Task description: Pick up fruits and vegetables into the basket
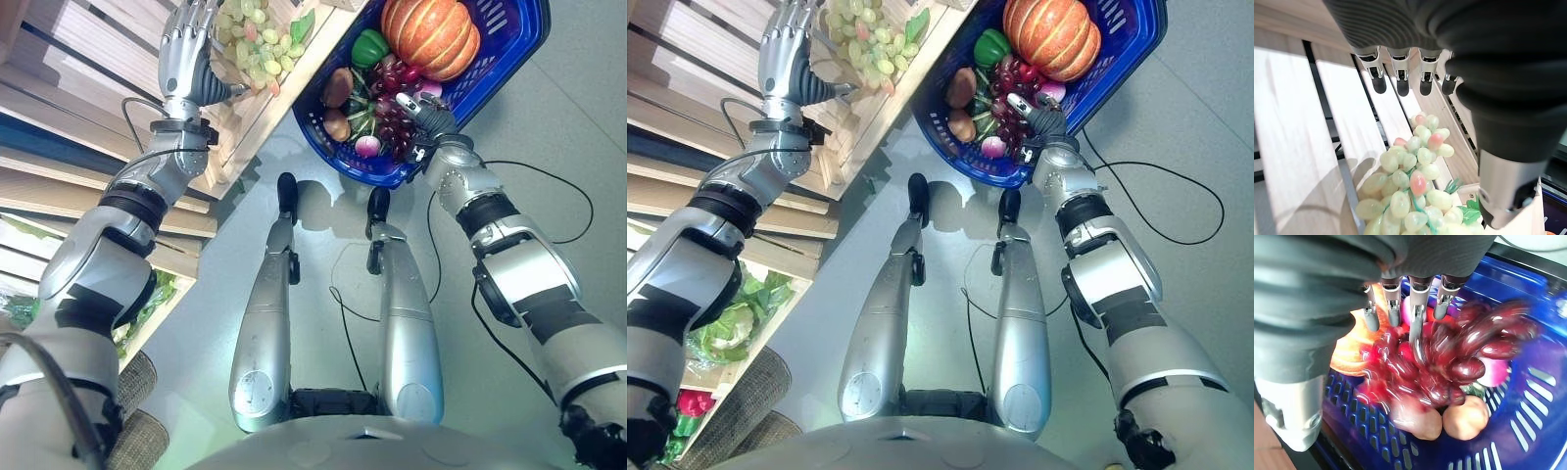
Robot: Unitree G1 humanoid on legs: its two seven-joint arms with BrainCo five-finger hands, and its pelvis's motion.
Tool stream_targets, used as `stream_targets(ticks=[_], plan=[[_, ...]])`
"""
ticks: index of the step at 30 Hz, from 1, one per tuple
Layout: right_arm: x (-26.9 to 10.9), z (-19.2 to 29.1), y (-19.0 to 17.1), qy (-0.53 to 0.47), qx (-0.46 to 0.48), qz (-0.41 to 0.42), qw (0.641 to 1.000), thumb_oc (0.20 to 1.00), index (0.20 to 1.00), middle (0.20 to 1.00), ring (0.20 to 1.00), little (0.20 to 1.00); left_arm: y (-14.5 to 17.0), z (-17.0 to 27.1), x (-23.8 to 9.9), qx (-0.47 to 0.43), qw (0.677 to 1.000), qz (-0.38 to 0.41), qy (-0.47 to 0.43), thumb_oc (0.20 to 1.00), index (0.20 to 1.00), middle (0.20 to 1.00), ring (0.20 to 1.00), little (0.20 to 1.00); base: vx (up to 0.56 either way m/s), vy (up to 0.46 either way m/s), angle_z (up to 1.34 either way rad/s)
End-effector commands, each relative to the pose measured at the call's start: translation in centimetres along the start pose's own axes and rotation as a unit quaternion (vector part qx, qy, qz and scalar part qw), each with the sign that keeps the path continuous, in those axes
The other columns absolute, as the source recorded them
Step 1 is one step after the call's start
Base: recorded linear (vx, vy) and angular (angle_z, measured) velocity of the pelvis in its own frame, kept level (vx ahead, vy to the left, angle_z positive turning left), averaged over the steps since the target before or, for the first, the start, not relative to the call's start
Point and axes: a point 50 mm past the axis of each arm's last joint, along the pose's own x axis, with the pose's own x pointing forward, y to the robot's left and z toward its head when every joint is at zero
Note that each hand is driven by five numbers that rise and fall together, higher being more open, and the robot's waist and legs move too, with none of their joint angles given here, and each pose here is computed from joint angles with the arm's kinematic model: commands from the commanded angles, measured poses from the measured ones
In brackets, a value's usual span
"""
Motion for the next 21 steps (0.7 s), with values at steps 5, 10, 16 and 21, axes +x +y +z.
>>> stream_targets(ticks=[5, 10, 16, 21], plan=[[0.2, 1.5, -1.8, -0.045, -0.07, -0.03, 0.996, 1.0, 1.0, 1.0, 1.0, 1.0, -0.1, 0.9, 1.1, 0.047, 0.999, 0.011, -0.009, 1.0, 1.0, 1.0, 1.0, 1.0, 0.0, 0.0, 0.0], [0.1, 0.6, -3.0, -0.037, -0.071, -0.03, 0.996, 1.0, 1.0, 1.0, 1.0, 1.0, 0.5, 0.9, 1.6, 0.124, 0.991, 0.016, -0.051, 1.0, 1.0, 1.0, 1.0, 1.0, 0.0, 0.006, 0.0], [0.0, -0.5, -4.6, -0.025, -0.069, -0.047, 0.996, 1.0, 1.0, 1.0, 1.0, 1.0, 1.3, 1.0, 2.2, 0.214, 0.971, 0.02, -0.107, 1.0, 1.0, 1.0, 1.0, 1.0, 0.0, 0.04, -0.02], [-0.2, -1.1, -6.1, -0.025, -0.045, -0.075, 0.996, 1.0, 1.0, 1.0, 1.0, 1.0, 1.7, 1.1, 2.6, 0.272, 0.952, 0.019, -0.14, 1.0, 1.0, 1.0, 1.0, 1.0, 0.0, 0.021, -0.07]])
